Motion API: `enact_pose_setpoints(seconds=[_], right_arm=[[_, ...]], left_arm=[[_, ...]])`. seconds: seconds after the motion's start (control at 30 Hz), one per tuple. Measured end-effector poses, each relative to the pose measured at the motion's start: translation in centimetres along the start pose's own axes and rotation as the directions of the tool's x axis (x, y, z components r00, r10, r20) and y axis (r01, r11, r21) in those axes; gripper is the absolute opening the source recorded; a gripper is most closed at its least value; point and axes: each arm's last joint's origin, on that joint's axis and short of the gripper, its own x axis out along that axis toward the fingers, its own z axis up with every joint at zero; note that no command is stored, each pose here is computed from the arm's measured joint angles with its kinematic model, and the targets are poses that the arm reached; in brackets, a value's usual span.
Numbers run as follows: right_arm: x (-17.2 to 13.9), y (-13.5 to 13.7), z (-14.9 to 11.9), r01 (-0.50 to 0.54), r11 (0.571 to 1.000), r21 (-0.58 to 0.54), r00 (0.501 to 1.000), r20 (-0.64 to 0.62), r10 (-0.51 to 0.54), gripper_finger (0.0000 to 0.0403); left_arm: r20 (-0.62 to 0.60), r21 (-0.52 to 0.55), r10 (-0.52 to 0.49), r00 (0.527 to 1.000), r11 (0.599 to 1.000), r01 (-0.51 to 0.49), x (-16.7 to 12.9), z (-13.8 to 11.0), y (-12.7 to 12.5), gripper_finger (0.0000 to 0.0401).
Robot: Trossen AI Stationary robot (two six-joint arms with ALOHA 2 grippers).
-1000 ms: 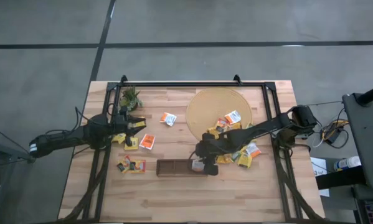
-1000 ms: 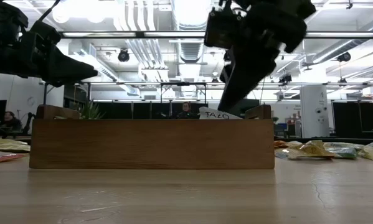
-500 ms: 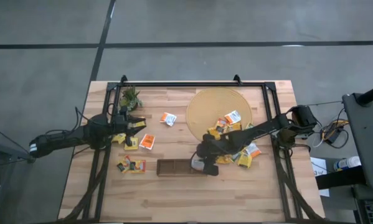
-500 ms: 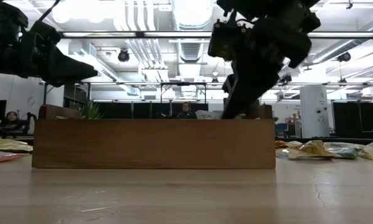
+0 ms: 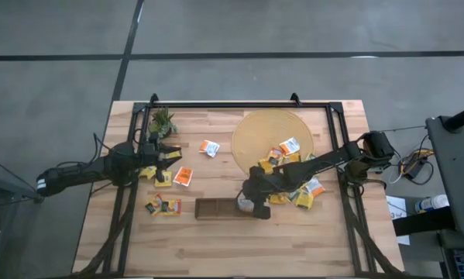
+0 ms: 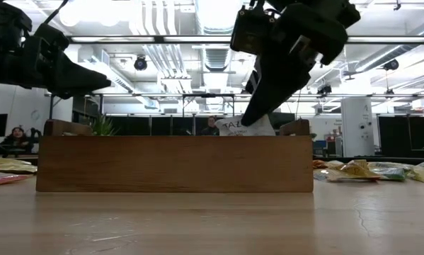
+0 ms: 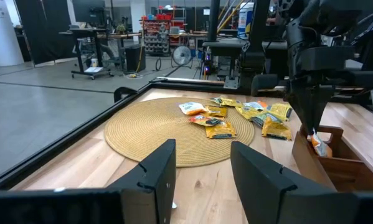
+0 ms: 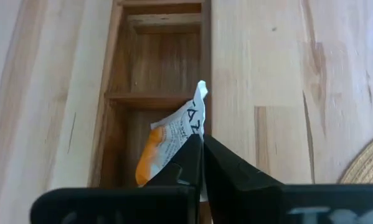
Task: Pick & Place Tea
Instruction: Put the white tea bag into the right section of the wooden organizer
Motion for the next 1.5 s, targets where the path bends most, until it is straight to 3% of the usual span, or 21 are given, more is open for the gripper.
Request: enact_pose_setpoints(seconds=[0.47,1.03,1.5], right_arm=[[-0.2,3.9,-1.0,0.151,0.953,-0.264,0.989,0.053,-0.142,0.0008],[-0.3,4.0,-1.0,0.251,0.894,-0.372,0.968,0.087,-0.236,0.0008],[-0.3,3.7,-1.3,0.252,0.904,-0.345,0.967,0.055,-0.248,0.0009]], left_arm=[[0.000,0.000,0.000,1.000,1.000,0.000,0.0,0.0,0.0,0.0147],[0.000,0.000,0.000,1.000,1.000,0.000,0.0,0.0,0.0,0.0147],[0.000,0.000,0.000,1.000,1.000,0.000,0.0,0.0,0.0,0.0147]])
